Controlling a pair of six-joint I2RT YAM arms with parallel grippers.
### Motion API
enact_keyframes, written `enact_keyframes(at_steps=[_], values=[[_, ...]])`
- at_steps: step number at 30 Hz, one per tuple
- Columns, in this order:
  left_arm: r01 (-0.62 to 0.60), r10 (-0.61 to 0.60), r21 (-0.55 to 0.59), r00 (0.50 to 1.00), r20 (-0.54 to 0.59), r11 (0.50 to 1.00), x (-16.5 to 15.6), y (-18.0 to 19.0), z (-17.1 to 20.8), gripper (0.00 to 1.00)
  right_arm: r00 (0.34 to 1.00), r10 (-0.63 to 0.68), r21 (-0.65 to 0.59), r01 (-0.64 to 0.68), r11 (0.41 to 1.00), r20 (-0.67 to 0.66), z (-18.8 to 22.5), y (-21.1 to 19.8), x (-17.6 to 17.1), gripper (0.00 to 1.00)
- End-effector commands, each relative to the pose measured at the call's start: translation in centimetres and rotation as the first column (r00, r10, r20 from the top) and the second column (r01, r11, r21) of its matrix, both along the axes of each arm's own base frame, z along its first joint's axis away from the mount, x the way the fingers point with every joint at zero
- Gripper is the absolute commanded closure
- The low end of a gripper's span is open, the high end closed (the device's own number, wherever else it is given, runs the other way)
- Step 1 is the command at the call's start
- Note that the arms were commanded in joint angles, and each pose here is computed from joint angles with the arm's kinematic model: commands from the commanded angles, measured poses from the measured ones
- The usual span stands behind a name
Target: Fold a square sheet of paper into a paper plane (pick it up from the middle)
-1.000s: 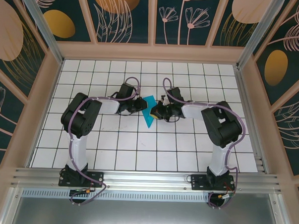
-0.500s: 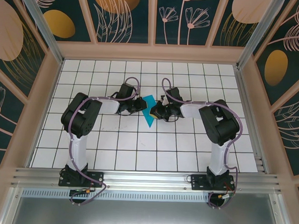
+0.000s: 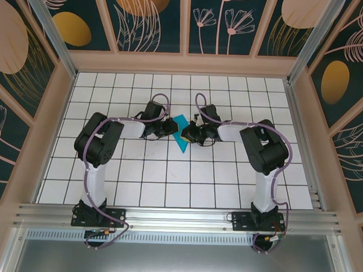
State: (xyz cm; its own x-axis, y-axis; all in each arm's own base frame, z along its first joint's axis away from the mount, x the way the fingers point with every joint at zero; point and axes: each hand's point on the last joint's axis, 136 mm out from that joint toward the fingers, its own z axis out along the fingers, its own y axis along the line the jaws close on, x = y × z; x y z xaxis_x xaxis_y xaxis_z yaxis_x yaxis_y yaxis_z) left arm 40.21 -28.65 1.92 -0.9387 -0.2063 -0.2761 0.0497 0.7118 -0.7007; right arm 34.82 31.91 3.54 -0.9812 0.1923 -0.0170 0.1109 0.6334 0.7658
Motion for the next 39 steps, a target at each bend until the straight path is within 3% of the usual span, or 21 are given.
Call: enact_keyframes(at_steps=[1, 17, 26, 39], values=[[0.007, -0.006, 0.035, 1.0, -0.027, 0.999, -0.3, 0.1, -1.6, 0.86, 1.0, 0.019, -0.013, -0.019, 1.0, 0.024, -0.4, 0.4, 0.4, 0.91], [0.006, -0.005, 0.035, 1.0, -0.029, 0.999, -0.3, 0.1, -1.6, 0.86, 0.998, 0.06, -0.1, -0.059, 0.993, 0.005, -1.6, -0.1, -1.0, 0.9], [0.004, -0.002, 0.037, 0.999, -0.032, 0.999, -0.5, 0.2, -1.7, 0.86, 0.999, -0.019, -0.068, 0.022, 0.997, 0.045, -0.6, -0.1, 0.1, 0.9], [0.001, 0.001, 0.039, 0.999, -0.034, 0.999, -0.5, 0.3, -1.8, 0.86, 0.998, -0.026, -0.036, 0.029, 0.999, 0.06, -0.1, 0.0, 0.0, 0.9]])
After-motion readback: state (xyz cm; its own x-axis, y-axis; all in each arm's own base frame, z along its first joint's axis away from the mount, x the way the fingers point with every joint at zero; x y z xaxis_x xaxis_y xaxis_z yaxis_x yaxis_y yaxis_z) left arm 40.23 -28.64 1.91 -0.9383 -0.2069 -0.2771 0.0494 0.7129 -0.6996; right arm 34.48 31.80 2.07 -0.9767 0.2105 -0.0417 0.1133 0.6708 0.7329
